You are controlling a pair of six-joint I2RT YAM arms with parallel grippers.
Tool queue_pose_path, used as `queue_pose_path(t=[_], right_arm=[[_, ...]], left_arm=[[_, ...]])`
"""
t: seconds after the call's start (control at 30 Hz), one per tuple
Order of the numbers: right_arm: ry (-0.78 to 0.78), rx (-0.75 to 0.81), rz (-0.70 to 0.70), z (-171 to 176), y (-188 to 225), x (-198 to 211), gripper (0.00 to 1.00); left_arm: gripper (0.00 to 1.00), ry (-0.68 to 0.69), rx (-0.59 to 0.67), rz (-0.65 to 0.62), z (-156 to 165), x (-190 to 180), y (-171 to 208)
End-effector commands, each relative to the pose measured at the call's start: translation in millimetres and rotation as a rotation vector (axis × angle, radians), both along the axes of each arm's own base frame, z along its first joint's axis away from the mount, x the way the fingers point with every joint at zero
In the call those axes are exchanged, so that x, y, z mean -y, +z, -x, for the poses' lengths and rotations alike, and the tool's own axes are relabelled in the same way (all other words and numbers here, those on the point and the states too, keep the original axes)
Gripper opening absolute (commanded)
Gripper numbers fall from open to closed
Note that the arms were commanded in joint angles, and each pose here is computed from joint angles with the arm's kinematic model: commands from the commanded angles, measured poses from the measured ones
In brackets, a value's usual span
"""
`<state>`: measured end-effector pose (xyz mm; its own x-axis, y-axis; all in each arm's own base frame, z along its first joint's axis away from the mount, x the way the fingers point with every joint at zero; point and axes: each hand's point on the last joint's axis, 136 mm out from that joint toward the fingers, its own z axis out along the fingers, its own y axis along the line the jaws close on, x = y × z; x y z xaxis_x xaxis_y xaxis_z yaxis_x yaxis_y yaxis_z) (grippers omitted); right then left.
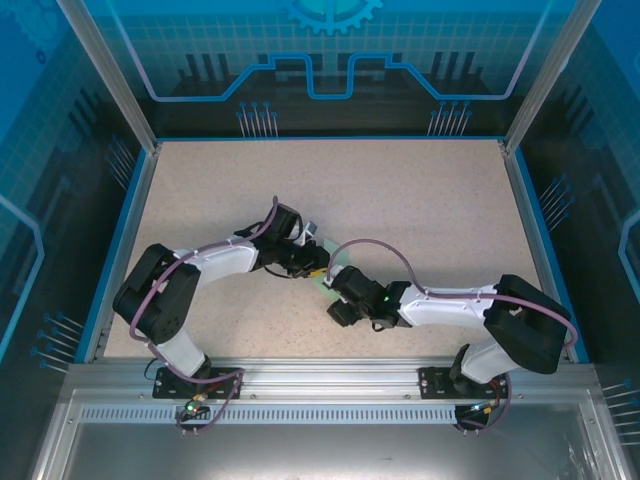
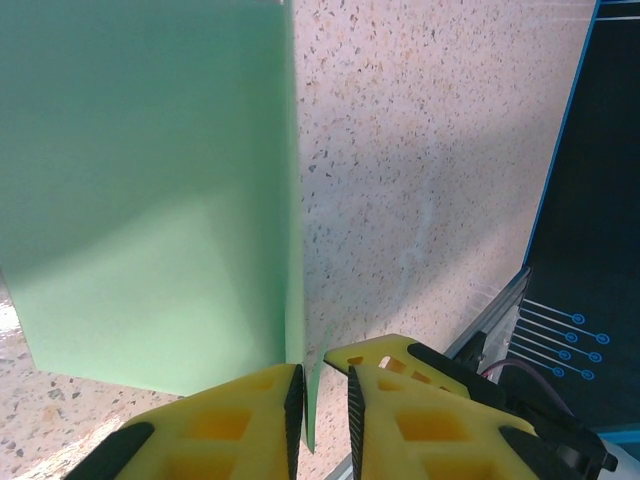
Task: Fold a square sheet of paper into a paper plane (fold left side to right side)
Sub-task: Fourth fold the wing at the center of the table.
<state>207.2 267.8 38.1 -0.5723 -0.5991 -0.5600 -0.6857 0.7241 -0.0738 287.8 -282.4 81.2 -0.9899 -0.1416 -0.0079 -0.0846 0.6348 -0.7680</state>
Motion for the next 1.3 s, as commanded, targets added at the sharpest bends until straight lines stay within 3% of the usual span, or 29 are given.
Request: queue_pose_path(t=[0.0, 0.5, 0.8, 1.27], right_arm=[[0.000, 0.025, -0.039, -2, 4, -6, 0.65], [-0.071, 0.022, 0.001, -9, -15, 5, 0.53], [-0.072, 0.004, -0.014, -9, -16, 5, 0.29], [-0.099, -0.038, -0.080, -4, -19, 14, 0.00]], left_arm=[[0.22, -0.027, -0.013, 0.016, 1, 6, 8], [0.20, -0.034, -0.022, 0.009, 1, 7, 7], [0.21, -0.038, -0.014, 0.009, 1, 7, 10], [0.36, -0.030, 0.027, -0.023, 3, -8, 23]])
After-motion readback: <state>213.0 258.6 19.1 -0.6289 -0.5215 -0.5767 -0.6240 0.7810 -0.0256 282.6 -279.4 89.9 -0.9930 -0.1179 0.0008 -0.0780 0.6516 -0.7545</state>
